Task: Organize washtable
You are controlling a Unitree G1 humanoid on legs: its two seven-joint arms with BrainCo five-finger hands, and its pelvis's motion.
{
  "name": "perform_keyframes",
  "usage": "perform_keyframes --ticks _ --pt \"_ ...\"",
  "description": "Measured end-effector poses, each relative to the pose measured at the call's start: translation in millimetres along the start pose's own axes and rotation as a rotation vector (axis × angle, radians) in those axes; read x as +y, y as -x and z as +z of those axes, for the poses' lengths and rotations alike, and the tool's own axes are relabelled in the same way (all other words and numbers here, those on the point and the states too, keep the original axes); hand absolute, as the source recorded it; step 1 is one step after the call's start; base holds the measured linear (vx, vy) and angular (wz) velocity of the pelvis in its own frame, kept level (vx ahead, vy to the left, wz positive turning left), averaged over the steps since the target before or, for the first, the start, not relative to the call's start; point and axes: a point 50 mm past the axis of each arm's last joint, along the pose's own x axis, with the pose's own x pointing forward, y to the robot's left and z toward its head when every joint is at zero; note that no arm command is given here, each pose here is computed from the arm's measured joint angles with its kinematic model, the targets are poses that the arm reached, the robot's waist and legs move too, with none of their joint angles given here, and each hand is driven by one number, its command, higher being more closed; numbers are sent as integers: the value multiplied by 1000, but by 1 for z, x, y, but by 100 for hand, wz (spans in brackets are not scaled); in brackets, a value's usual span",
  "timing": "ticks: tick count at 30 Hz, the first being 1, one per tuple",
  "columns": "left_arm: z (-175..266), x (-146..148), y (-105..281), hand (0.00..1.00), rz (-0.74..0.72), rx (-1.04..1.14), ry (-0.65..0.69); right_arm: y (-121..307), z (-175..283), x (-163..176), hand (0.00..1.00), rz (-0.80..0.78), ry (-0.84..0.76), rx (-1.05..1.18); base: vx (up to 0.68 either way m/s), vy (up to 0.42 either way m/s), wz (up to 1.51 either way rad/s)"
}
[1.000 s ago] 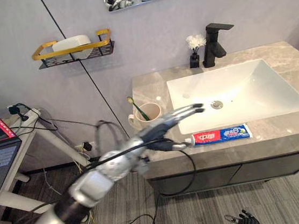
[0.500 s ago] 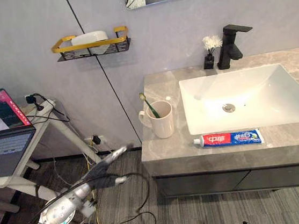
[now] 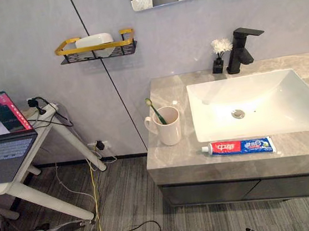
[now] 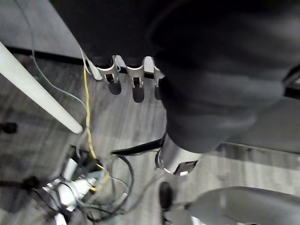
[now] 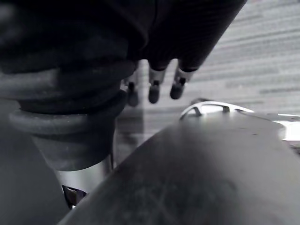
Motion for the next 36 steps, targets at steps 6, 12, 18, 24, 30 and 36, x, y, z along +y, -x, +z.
perform_keyframes --ticks 6,12,18,24,30,36 --pt "-44 127 80 0 821 277 41 6 -8 4 0 3 -26 -11 1 2 1" --pt "-1 168 115 0 1272 -82 319 10 -16 0 0 -28 -106 2 8 7 5" --pt "43 179 138 0 1380 -369 270 11 -20 -2 0 -26 -134 8 -9 2 3" --pt "91 174 133 0 1352 -608 204 12 -21 -3 0 -31 -151 10 -17 2 1" --pt "147 161 154 0 1219 -1005 108 12 -17 -4 0 -30 -147 -11 0 0 0" --pt "166 162 163 0 1164 -1136 46 11 -12 -3 0 -24 -131 -32 0 0 0"
